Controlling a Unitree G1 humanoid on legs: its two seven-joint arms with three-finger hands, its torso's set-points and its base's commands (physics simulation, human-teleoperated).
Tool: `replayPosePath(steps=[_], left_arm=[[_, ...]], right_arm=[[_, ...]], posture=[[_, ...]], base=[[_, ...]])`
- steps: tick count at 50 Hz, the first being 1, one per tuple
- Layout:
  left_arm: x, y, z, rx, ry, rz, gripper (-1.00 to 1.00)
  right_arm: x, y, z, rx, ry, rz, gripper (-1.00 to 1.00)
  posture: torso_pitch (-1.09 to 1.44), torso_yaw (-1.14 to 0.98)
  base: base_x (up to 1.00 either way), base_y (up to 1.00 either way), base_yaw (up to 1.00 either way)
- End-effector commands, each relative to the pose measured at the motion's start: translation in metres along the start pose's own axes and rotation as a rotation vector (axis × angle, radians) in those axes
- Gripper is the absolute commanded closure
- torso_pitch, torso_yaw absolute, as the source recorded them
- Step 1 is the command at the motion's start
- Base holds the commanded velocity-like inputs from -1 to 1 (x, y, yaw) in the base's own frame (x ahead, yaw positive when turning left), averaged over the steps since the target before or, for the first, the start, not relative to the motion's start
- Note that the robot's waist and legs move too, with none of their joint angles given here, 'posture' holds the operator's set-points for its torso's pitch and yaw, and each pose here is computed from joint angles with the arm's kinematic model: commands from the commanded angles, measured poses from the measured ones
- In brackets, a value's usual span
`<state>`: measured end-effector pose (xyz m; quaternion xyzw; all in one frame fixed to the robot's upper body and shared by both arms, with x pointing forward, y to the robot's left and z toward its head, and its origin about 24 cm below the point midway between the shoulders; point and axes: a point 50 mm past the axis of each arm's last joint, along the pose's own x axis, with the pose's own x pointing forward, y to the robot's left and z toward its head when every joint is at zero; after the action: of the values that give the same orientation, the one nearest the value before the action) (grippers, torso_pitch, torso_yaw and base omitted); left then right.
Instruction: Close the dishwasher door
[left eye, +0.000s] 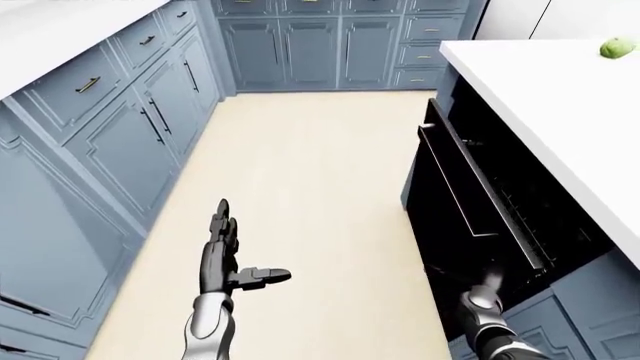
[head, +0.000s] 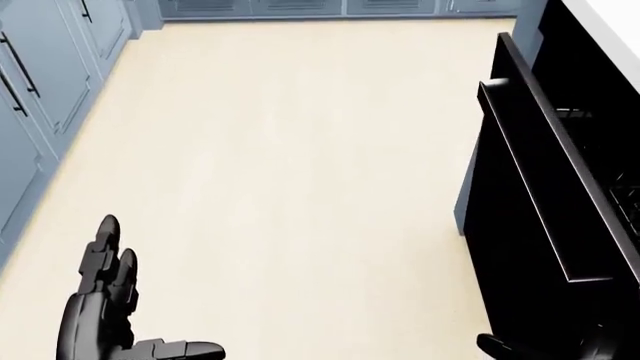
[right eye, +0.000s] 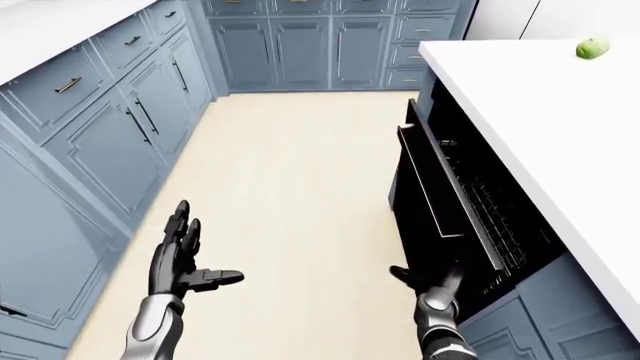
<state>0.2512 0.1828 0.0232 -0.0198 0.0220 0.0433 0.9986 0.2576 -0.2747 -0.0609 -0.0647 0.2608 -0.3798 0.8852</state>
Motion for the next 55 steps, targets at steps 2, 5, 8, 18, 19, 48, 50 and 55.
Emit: replayPosePath(steps=[2,5,8,18,19,48,50,55], left_arm=[[0.004,0.000,0.017,0.003,-0.088,-0.005,-1.00],[0.003,-0.001,0.018,0.003,-0.090,-0.006,-1.00],[0.003,-0.001,0.018,0.003,-0.090,-0.006,-1.00],[0.003,-0.002,0.019,0.003,-0.091,-0.007,-1.00],[0.003,-0.002,0.019,0.003,-0.091,-0.008,-1.00],[0.002,-0.003,0.021,0.003,-0.096,-0.009,-1.00],[0.002,-0.003,0.021,0.003,-0.096,-0.009,-1.00],[0.002,-0.003,0.021,0.003,-0.096,-0.009,-1.00]], right_arm=[[0.012,-0.014,0.038,0.086,-0.140,-0.080,-1.00],[0.015,-0.019,0.041,0.093,-0.144,-0.091,-1.00],[0.017,-0.023,0.043,0.099,-0.147,-0.101,-1.00],[0.022,-0.036,0.043,0.123,-0.140,-0.122,-1.00],[0.022,-0.038,0.043,0.124,-0.141,-0.125,-1.00],[0.035,-0.084,0.055,0.177,-0.172,-0.231,-1.00],[0.035,-0.085,0.055,0.178,-0.172,-0.231,-1.00],[0.036,-0.085,0.056,0.180,-0.174,-0.234,-1.00]], posture=[[0.00,0.00],[0.00,0.00],[0.00,0.00],[0.00,0.00],[0.00,0.00],[0.00,0.00],[0.00,0.00],[0.00,0.00]], base=[[0.00,0.00,0.00],[0.00,0.00,0.00],[0.00,0.00,0.00],[0.00,0.00,0.00],[0.00,0.00,0.00],[0.00,0.00,0.00],[0.00,0.00,0.00],[0.00,0.00,0.00]])
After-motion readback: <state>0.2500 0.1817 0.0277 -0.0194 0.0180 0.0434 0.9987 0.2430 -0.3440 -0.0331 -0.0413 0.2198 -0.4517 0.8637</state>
